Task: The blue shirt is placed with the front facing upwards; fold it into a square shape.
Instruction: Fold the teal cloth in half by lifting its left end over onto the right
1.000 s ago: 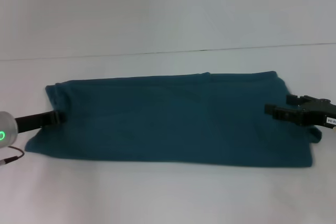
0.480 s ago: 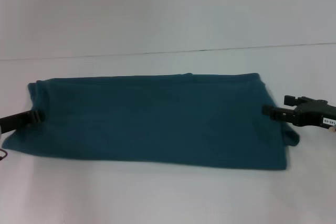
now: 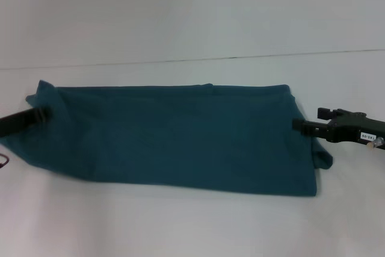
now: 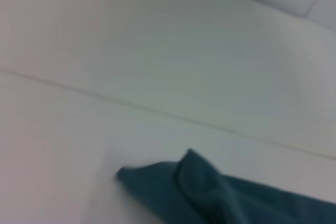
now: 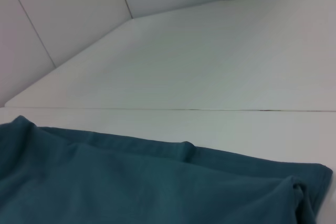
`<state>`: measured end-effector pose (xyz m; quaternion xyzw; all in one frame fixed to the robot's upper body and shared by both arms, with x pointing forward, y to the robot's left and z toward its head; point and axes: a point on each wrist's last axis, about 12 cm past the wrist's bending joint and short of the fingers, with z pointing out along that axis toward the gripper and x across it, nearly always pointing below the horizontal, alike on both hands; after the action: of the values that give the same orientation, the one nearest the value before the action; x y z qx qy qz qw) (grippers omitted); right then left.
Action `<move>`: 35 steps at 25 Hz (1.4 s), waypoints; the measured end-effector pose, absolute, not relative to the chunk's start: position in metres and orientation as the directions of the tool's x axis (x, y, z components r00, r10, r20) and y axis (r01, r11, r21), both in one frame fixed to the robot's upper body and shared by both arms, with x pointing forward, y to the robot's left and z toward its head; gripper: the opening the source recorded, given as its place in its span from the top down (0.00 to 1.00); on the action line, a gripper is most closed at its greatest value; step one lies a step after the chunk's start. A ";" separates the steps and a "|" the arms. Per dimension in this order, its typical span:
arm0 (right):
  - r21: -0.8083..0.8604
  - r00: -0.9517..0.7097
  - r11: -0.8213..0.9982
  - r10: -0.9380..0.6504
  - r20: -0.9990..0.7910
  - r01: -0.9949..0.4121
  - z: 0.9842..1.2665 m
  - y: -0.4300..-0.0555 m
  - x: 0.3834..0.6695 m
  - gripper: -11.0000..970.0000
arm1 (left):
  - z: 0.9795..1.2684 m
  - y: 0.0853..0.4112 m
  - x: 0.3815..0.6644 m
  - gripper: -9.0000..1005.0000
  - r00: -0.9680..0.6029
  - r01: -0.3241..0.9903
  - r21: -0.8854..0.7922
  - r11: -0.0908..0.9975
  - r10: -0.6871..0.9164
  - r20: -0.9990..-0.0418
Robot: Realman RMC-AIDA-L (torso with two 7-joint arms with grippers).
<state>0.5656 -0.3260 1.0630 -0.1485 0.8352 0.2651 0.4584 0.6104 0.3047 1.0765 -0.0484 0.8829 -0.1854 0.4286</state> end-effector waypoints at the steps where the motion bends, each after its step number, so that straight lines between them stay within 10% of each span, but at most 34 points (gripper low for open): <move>1: 0.304 -0.535 0.815 -0.008 -0.845 -0.493 1.063 -0.326 0.566 0.04 | 1.079 0.302 0.611 0.92 -0.624 0.088 -0.380 0.921 -0.247 -0.742; 35: 0.050 -0.244 0.604 -0.242 -0.939 -0.795 1.086 -0.372 0.466 0.04 | 1.112 0.244 0.612 0.92 -0.588 0.408 -0.500 0.764 -0.199 -0.784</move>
<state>0.4656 -0.3718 1.0863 -0.3506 0.7397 0.2736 0.5051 0.6119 0.2444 1.1115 0.0633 0.8248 -0.3373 0.4494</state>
